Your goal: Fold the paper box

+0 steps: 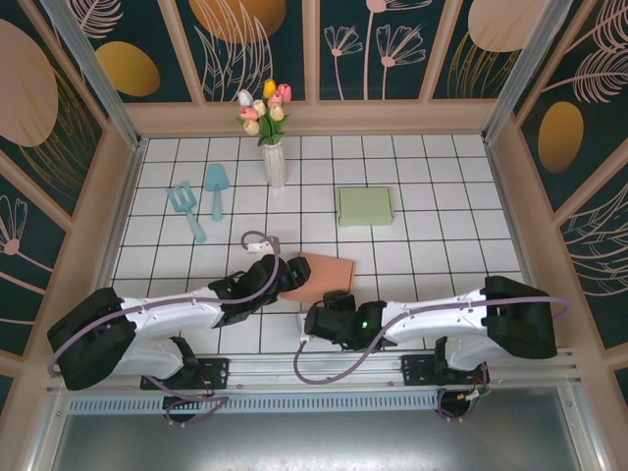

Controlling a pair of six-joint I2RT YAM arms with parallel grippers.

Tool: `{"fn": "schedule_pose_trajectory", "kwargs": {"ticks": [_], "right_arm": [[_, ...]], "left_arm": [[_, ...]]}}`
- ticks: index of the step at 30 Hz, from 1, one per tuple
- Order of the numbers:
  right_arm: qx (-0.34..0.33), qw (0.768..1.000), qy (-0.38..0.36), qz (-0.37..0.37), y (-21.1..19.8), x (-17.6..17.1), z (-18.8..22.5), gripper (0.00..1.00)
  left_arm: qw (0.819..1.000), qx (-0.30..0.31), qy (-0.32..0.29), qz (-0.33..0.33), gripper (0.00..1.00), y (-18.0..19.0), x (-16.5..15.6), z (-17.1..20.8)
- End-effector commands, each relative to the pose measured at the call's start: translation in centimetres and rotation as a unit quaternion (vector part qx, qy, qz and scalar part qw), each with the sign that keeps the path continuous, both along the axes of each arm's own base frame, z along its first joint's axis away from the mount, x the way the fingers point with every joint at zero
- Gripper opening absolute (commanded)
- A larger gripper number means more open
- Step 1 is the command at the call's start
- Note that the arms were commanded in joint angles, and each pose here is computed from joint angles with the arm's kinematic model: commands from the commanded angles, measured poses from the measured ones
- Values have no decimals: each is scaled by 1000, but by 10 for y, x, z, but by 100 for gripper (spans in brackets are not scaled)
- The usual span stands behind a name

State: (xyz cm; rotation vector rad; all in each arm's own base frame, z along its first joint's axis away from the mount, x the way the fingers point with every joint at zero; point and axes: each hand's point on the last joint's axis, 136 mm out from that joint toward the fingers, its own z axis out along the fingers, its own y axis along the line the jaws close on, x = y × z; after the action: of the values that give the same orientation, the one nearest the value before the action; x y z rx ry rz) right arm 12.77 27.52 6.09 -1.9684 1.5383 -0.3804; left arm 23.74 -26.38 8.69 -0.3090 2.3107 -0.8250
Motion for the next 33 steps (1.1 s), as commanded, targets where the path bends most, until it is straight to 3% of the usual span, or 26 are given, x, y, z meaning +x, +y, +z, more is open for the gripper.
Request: {"fn": "schedule_pose_trajectory", "kwargs": {"ticks": [1, 6, 11, 17, 21, 24, 33], "right_arm": [[49, 999, 8, -17, 3, -5, 20, 56], [164, 984, 21, -66, 15, -4, 68, 57], [280, 951, 59, -113, 18, -7, 112, 59], [428, 873, 85, -217, 7, 9, 140, 67], [496, 798, 107, -325, -13, 38, 133, 67], [513, 761, 116, -381, -30, 61, 114, 67], [539, 720, 172, -401, -40, 85, 69, 68]], "left_arm": [[1000, -2, -18, -4, 64, -6, 4, 7], [1000, 11, -17, 2, 64, -1, 5, 1], [1000, 27, -12, 7, 64, 4, 5, -8], [999, 39, -10, 12, 63, 8, 3, -14], [998, 49, -12, 21, 63, 16, 3, -17], [998, 53, -13, 24, 63, 20, 2, -20], [997, 67, -19, 32, 64, 27, 2, -22]]}}
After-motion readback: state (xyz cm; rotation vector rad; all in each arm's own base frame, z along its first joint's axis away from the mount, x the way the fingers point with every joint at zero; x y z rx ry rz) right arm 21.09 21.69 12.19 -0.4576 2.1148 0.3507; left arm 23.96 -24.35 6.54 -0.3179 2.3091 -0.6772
